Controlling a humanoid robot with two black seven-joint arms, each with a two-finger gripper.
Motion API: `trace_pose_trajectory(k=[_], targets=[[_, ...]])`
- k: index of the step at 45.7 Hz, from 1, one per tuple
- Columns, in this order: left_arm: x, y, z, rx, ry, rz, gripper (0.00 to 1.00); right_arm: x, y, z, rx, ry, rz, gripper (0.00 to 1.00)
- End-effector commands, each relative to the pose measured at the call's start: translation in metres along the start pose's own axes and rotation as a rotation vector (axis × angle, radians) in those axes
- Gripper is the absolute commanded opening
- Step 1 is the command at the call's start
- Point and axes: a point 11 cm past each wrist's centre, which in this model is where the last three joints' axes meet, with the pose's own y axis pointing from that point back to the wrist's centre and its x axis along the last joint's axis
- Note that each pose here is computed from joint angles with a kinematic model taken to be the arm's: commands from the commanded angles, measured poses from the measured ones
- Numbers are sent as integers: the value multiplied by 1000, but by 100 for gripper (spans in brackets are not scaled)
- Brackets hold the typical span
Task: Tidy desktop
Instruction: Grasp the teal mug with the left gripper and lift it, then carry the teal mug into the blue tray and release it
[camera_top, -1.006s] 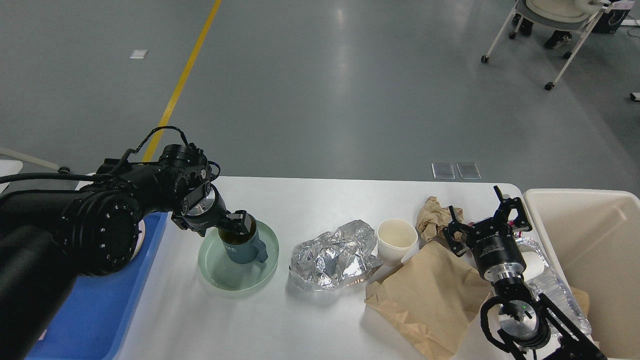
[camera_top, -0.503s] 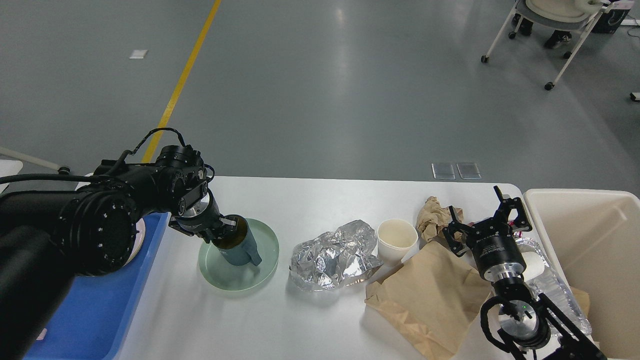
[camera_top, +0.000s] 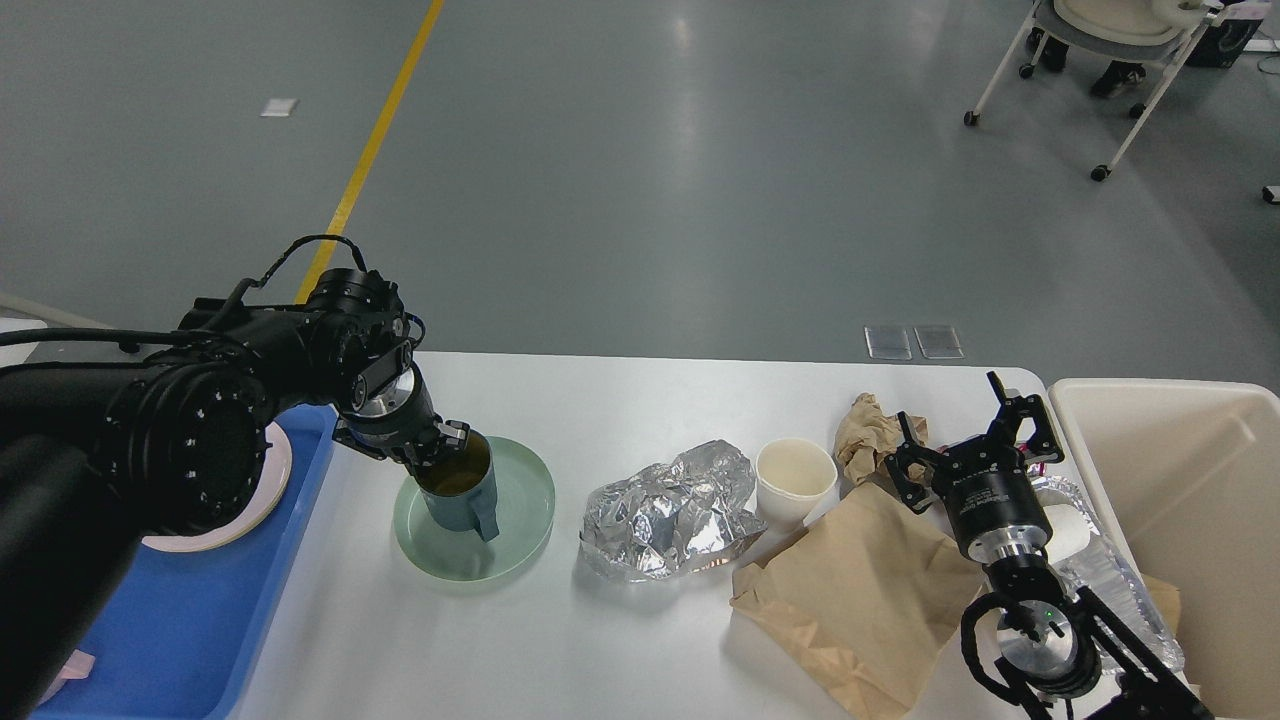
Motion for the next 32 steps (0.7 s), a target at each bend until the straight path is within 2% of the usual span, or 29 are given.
trace_pose_trajectory(k=[1,8,18,32], targets=[[7,21,2,-7,-5,-29,0,0,0,0,0,0,0,100],[13,58,-6,-31,20,-67,0,0,0,0,0,0,0,100],[24,136,-19,-68,49,-25,0,0,0,0,0,0,0,100],[40,243,-38,-102,72,144,0,0,0,0,0,0,0,100]])
